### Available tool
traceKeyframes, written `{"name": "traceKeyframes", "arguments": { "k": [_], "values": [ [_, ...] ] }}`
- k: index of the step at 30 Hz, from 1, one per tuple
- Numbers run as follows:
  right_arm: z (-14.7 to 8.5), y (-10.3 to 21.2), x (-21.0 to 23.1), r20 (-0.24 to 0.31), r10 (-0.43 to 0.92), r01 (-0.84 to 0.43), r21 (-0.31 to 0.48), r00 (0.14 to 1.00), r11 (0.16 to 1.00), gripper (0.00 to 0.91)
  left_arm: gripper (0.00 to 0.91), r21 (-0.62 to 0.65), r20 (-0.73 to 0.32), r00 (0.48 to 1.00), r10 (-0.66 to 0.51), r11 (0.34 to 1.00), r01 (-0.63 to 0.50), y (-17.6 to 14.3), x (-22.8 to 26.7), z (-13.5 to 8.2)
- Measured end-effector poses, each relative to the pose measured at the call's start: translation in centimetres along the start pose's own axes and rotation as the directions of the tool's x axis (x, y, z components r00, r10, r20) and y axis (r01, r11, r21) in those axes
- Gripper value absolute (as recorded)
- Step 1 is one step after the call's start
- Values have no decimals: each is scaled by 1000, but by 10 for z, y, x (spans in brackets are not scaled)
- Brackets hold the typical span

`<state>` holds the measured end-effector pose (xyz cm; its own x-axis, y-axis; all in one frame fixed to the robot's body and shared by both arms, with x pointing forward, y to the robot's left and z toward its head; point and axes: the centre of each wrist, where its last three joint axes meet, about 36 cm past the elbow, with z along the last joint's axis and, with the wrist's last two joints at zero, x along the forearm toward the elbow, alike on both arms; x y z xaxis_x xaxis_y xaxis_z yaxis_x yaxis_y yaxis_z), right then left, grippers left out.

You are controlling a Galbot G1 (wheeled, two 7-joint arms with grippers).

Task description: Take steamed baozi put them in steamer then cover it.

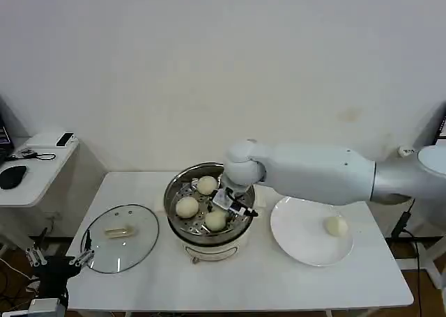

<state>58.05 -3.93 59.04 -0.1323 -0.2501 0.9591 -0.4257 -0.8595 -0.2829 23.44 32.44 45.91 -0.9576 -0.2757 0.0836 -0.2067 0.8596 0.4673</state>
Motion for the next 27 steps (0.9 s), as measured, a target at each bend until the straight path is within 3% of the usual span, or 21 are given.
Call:
{"name": "traceKeyframes", "arguments": {
  "k": [1,13,21,27],
  "values": [
    [0,1,0,1,0,0,4,1000,1000,907,907,0,0,1000,0,1000,0,0,0,0],
    [8,1,17,-15,28,-28,0,999,1000,907,907,4,4,1000,5,1000,-5,-2,-2,-1],
    [27,-2,46,-51,96,-100,-69,994,993,907,907,-6,14,1000,9,1000,-8,0,-5,-2],
    [45,8,72,-114,138,-154,-144,984,978,907,907,-9,15,1000,21,1000,-21,-1,-8,-1]
  ]
}}
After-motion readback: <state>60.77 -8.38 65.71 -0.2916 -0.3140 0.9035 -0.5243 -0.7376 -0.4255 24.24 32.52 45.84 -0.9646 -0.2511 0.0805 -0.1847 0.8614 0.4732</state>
